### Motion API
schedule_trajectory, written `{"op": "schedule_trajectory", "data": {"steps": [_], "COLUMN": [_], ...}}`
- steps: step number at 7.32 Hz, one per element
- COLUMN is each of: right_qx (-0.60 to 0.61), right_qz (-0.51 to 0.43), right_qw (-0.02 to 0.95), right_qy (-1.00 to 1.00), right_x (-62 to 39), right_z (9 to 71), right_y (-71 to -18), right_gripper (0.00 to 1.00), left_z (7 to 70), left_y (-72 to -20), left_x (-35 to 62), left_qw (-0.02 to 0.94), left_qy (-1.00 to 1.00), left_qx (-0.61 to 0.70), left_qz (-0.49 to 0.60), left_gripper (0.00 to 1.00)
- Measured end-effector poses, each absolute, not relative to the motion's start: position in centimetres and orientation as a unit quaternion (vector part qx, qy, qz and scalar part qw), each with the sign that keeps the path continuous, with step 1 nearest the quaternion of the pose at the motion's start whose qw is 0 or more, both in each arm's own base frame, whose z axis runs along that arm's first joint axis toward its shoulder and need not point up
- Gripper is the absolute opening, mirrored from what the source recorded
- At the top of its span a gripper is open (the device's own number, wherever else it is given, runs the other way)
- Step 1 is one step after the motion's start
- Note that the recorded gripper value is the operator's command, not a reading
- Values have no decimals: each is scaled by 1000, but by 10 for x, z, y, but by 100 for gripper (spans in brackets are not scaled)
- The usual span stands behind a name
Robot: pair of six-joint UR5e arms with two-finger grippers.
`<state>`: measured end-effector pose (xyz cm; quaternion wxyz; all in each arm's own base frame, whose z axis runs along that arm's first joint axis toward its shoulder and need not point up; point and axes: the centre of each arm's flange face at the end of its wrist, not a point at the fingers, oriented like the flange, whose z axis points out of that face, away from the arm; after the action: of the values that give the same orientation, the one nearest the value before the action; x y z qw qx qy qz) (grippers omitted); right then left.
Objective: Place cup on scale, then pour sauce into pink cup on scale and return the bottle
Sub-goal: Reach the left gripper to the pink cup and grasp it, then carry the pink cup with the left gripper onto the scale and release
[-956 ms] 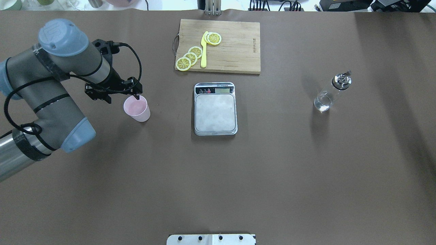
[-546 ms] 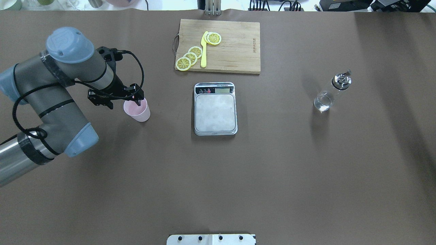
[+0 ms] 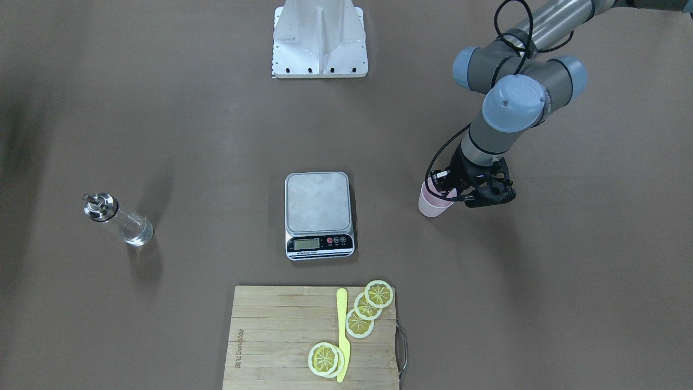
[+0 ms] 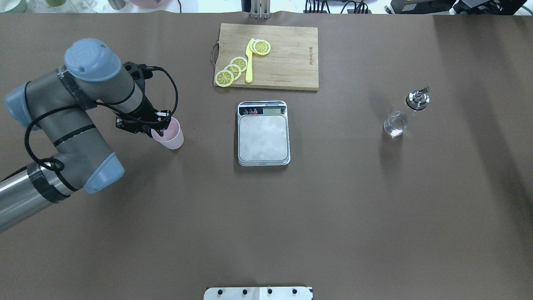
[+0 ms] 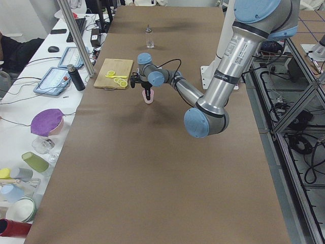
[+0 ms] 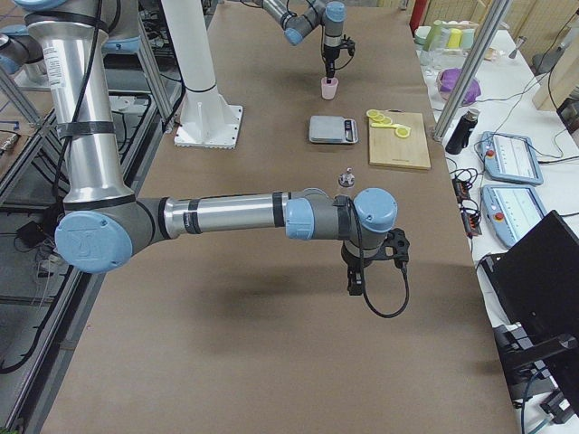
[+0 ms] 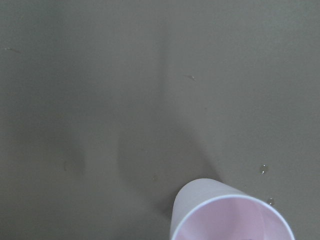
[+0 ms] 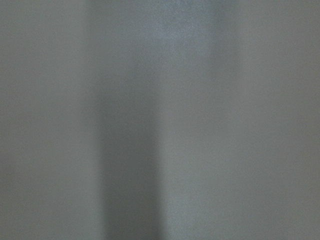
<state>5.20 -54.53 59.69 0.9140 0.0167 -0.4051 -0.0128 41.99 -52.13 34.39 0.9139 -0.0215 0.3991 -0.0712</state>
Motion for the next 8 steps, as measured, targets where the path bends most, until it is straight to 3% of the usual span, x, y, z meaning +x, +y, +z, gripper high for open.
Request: {"op": "schedule_trajectory", "data": {"steps": [3, 6, 8], "right_qx": [34, 64, 101], "right_qz": [-20, -36, -56], "right_qw": [911, 899, 892], "right_qy": [-410, -432, -437], "right_x": [51, 47, 37], "right_z": [577, 538, 484], "right_y": [-546, -549, -568], "right_gripper": [100, 100, 100], "left_z": [320, 214, 150], "left_y": [-538, -559, -538], "left_x": [401, 396, 435], "left_qw": [899, 878, 865], "left_qy": [415, 440, 453], "left_qx": [-43, -73, -90], "left_qz": [-132, -175, -199], "left_gripper": [0, 0, 0]}}
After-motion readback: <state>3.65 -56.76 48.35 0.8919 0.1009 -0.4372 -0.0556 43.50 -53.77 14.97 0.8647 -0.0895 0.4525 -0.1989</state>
